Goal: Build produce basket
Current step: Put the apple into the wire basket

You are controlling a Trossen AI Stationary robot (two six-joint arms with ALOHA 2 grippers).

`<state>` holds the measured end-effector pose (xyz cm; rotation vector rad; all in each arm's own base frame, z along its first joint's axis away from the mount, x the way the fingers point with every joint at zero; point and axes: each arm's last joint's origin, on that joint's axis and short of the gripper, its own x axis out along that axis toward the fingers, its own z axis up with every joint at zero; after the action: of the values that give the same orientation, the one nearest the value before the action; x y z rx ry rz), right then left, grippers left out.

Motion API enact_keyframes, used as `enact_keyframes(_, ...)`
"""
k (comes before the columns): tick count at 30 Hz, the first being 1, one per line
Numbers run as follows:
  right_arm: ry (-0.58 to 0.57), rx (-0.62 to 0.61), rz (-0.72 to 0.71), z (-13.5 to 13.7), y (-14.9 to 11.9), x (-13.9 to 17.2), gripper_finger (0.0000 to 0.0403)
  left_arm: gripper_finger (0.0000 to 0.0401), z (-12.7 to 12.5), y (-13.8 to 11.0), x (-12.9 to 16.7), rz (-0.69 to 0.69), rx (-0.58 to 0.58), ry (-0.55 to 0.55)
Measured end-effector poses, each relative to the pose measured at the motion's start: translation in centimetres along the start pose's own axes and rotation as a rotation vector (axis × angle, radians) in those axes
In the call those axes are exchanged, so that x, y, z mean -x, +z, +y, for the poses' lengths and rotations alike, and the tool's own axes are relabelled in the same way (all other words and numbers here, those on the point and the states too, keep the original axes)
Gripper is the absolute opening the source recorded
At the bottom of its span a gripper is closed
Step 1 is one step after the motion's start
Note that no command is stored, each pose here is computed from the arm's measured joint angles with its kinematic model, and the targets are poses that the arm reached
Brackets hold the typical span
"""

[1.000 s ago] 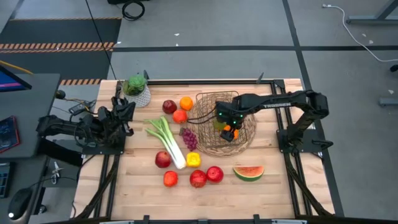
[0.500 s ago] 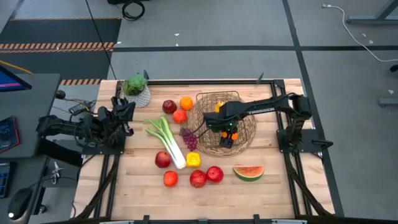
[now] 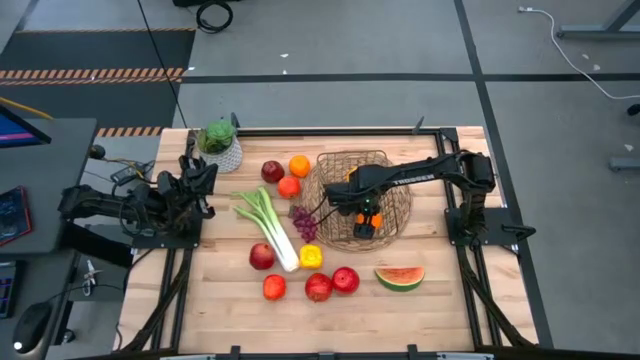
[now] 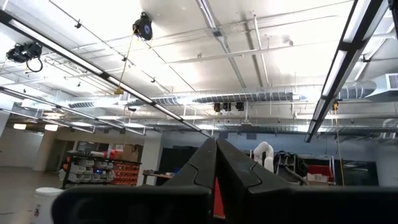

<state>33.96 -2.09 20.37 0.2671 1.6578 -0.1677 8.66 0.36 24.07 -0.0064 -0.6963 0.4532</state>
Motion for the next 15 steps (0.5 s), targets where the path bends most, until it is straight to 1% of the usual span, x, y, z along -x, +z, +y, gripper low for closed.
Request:
enact_keyframes(4, 0.001, 0.004, -0.003, 0.0, 0.0, 0.1, 0.0399, 0.0012, 0.0, 0.0, 0.0, 0.0, 0.0, 0.0)
enact_keyframes(7, -0.004, -0.002, 0.001, 0.1, 0.1, 0.8, 0.0398, 0.0016, 0.0, 0.0, 0.0, 0.0, 0.001, 0.0)
enact_keyframes(10, -0.03, 0.005, -0.003, 0.3, 0.1, 2.0, 0.0399, 0.0019, 0.0, 0.0, 0.0, 0.0, 0.001, 0.0)
enact_keyframes(15, -0.069, 0.027, -0.061, 1.2, 0.3, 4.9, 0.0399, 0.0015, 0.0, 0.0, 0.0, 0.001, 0.001, 0.0)
